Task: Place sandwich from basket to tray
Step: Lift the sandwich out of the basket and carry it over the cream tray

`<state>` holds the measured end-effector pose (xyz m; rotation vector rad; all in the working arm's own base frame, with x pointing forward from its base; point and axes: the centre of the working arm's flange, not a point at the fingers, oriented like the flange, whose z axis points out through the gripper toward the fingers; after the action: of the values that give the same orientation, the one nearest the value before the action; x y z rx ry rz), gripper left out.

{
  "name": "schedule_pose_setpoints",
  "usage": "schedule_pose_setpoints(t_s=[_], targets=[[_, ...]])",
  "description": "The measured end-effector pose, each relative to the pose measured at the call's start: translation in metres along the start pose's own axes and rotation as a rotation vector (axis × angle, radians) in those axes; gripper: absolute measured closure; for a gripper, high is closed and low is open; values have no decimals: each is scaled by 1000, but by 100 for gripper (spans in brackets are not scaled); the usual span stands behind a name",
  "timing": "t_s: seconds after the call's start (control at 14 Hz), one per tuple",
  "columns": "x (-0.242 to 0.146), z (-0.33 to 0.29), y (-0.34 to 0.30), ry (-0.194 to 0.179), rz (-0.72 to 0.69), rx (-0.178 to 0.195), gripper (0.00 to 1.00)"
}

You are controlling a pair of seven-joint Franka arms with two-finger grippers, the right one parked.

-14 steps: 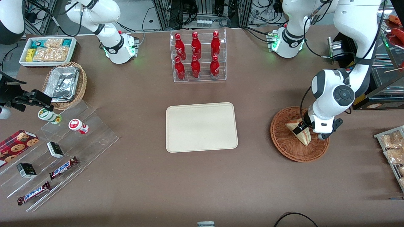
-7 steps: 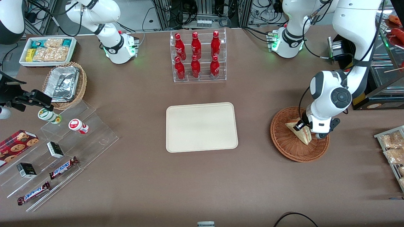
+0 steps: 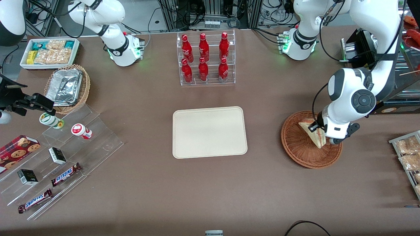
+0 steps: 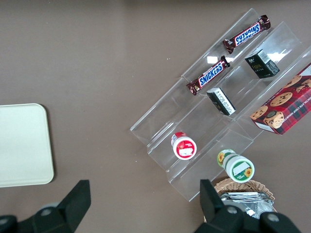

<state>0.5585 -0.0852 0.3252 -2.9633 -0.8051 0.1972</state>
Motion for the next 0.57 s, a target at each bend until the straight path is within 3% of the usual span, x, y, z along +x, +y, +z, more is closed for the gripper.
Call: schedule_pose_setpoints(t_s=[0.57], targets=[[-110,-12,127,35,291,14,84]])
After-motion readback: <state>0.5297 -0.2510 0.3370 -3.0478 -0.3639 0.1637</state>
